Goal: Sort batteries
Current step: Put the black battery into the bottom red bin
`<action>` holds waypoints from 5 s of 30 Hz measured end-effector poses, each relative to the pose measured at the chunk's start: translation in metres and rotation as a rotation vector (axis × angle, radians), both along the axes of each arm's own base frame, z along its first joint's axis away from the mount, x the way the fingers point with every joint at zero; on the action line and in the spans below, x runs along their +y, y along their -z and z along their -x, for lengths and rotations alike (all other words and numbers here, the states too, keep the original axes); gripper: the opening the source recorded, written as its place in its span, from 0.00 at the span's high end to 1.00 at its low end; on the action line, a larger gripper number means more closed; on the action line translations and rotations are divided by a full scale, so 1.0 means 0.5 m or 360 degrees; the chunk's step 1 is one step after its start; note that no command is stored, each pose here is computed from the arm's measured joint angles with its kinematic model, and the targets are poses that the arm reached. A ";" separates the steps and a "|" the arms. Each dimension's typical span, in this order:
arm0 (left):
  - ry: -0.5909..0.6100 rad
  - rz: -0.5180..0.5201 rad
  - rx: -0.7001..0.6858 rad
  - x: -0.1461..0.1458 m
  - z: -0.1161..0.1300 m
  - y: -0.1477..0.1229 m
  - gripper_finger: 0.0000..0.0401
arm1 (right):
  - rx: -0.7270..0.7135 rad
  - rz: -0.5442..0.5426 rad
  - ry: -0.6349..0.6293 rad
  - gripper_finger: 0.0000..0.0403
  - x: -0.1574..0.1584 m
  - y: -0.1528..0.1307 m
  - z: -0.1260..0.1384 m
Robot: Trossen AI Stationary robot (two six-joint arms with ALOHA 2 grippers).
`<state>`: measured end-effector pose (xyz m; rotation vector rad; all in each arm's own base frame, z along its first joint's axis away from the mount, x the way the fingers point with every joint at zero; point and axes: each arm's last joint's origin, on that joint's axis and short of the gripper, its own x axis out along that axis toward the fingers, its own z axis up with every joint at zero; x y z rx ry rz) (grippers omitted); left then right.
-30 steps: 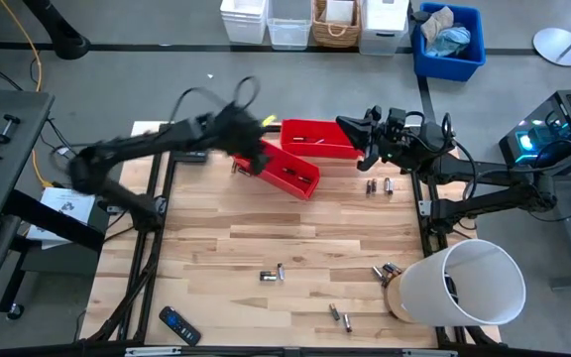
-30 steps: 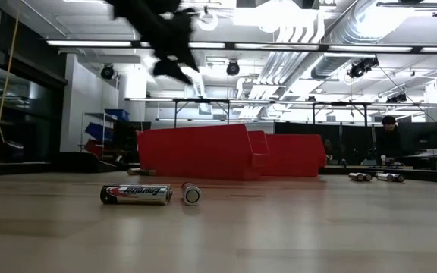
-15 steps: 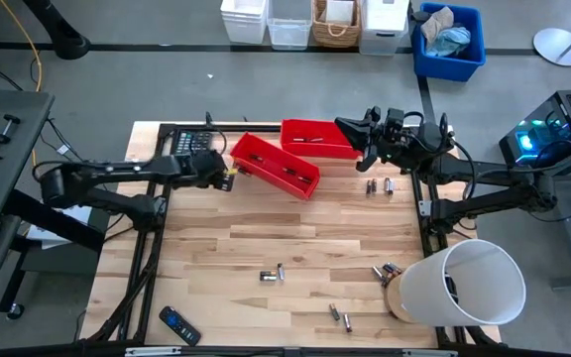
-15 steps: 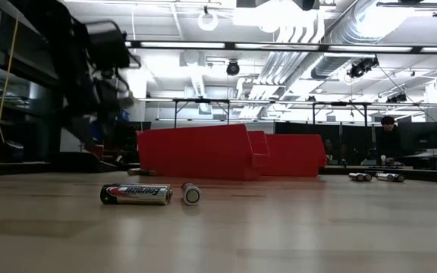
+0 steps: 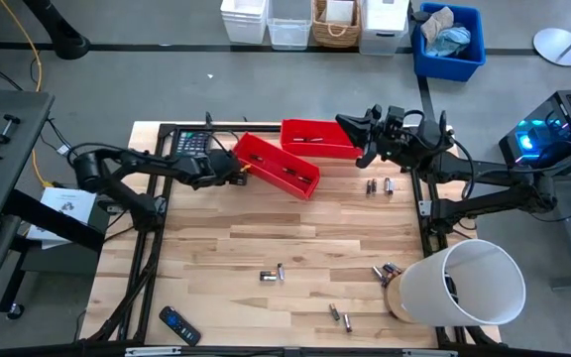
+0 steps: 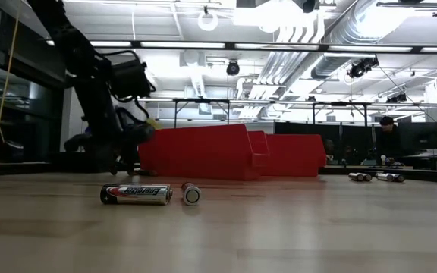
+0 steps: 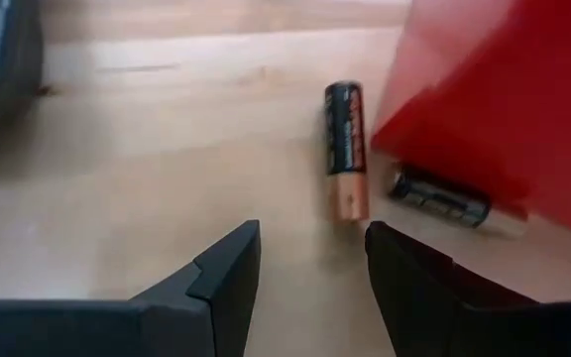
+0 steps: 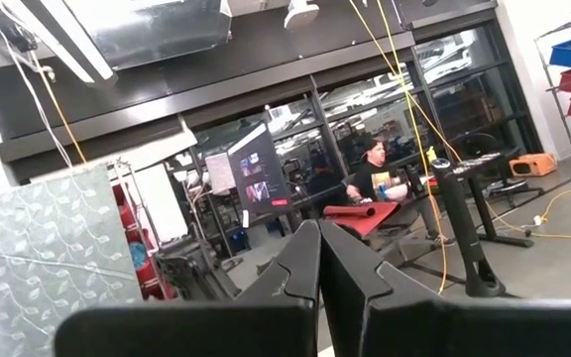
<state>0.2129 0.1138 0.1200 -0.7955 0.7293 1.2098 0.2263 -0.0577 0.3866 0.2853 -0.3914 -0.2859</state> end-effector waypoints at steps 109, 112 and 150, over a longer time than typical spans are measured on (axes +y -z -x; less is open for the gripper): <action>0.0834 -0.0461 -0.0091 0.002 -0.016 -0.023 0.76 | 0.0151 -0.0118 0.0084 1.00 -0.005 0.021 -0.005; 0.0766 -0.0518 -0.0056 0.008 -0.021 -0.013 0.77 | 0.0141 -0.0145 0.0074 1.00 -0.005 0.021 -0.005; 0.2164 0.0279 -0.0130 -0.282 0.102 -0.140 0.73 | 0.0219 -0.0155 0.0078 1.00 -0.005 0.031 -0.006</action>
